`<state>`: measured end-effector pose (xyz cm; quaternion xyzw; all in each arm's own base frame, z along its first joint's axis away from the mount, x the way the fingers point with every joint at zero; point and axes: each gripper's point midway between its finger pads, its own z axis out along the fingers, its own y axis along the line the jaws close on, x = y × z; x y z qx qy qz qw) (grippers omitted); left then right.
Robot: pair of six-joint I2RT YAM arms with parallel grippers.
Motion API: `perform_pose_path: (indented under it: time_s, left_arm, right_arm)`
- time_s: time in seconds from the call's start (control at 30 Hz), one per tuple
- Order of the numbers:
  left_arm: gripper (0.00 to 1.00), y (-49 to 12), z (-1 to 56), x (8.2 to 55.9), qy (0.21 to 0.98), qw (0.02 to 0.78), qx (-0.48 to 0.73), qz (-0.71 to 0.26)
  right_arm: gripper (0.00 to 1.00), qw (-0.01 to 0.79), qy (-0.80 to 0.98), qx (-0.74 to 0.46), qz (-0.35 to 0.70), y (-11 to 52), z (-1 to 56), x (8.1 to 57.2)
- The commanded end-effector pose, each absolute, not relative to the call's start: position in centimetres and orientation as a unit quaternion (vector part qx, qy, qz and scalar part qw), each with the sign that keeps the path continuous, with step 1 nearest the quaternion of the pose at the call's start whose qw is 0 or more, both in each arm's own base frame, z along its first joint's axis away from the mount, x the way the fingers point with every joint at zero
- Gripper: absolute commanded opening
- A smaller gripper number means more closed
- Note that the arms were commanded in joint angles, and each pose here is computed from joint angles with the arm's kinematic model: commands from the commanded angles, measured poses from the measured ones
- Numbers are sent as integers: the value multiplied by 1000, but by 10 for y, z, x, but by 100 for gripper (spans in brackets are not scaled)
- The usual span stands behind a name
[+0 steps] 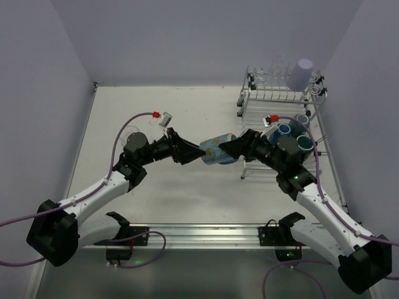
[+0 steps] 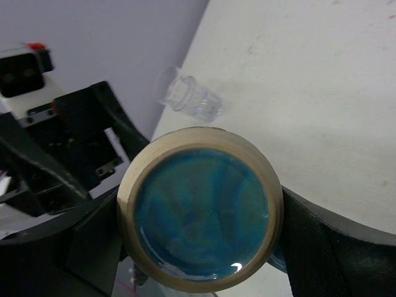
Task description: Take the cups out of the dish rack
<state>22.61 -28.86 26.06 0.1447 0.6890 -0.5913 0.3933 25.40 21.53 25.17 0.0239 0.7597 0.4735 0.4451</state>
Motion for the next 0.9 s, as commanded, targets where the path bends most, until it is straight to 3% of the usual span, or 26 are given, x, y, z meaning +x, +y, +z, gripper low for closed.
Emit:
perform_pose_path:
  time_s: [0.0, 0.27, 0.37, 0.47, 0.53, 0.6, 0.67, 0.7, 0.77, 0.87]
  left_arm:
    - [74, -296, 277, 222, 651, 405, 151, -625]
    - [72, -303, 273, 217, 653, 393, 153, -629]
    - [66, -306, 278, 211, 643, 388, 160, -641]
    - [52, -307, 284, 208, 630, 392, 163, -650]
    - [32, -306, 288, 209, 623, 402, 162, -652]
    - [11, -304, 291, 213, 620, 414, 154, -648]
    - [0, -301, 297, 212, 612, 428, 152, -647]
    - [0, -299, 304, 211, 600, 441, 154, -649]
    - [0, -294, 315, 206, 584, 458, 160, -651]
    - [0, -286, 329, 196, 562, 479, 169, -652]
  right_arm:
    - [46, 477, 645, -31, 596, 241, 336, 233]
    - [46, 454, 638, -22, 622, 251, 322, 235]
    - [46, 447, 637, -19, 627, 256, 318, 238]
    - [48, 424, 639, -17, 642, 265, 310, 240]
    - [50, 405, 643, -11, 650, 271, 301, 241]
    - [62, 392, 645, -11, 656, 277, 293, 241]
    - [73, 386, 641, -9, 663, 279, 291, 240]
    - [86, 381, 643, -5, 664, 279, 284, 240]
    - [96, 379, 632, 1, 676, 279, 284, 240]
    - [99, 373, 617, 5, 693, 280, 288, 238]
